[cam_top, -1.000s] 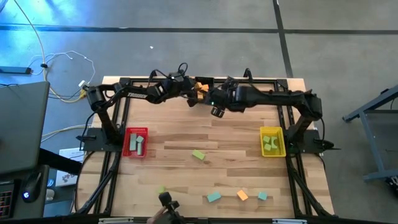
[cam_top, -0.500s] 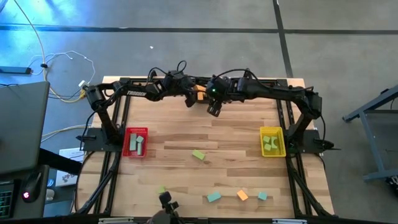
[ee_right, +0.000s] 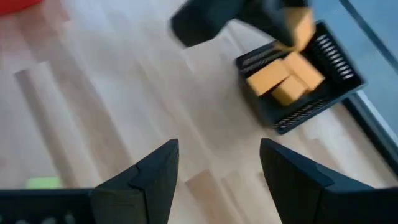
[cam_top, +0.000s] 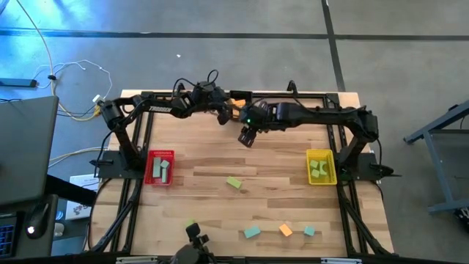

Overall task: Sort & place blocks by color
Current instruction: Put the orange block into the black bin

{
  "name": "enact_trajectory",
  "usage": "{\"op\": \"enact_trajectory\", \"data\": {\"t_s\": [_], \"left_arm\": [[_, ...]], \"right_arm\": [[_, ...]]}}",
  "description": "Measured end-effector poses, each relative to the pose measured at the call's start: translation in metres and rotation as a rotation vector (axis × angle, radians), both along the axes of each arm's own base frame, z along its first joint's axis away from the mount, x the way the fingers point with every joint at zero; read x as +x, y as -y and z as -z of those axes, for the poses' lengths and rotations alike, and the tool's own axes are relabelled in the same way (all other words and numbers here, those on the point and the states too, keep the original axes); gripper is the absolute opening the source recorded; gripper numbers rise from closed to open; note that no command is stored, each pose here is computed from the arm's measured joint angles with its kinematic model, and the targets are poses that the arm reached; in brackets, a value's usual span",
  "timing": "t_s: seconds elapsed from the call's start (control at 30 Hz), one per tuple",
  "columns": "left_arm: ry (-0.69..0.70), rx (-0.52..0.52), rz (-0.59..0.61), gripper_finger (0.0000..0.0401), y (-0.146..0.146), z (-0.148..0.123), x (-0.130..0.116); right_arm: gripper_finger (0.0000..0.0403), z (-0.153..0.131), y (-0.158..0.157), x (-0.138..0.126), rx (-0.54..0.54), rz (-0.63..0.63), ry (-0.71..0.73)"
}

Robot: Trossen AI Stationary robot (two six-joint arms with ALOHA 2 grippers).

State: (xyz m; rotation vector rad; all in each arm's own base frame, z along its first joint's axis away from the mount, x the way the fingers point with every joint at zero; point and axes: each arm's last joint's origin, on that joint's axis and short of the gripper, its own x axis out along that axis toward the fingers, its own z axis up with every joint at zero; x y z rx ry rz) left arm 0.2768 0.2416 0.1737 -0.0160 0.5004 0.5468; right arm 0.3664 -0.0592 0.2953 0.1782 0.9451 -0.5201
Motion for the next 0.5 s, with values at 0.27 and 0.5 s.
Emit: {"op": "enact_trajectory", "data": {"t_s": [0.27,0.5], "left_arm": [[0.022,-0.023,-0.003,0.0116,-0.008,-0.003,-0.005],[-0.014,-0.040,-0.007,0.0116,-0.017,-0.023,0.004]], "right_arm": [[0.0212,0.008,-0.030,0.013,0.020,0.046,0.060],[0.0212,0.009,-0.049,0.015,0.010,0.072,0.080]]}}
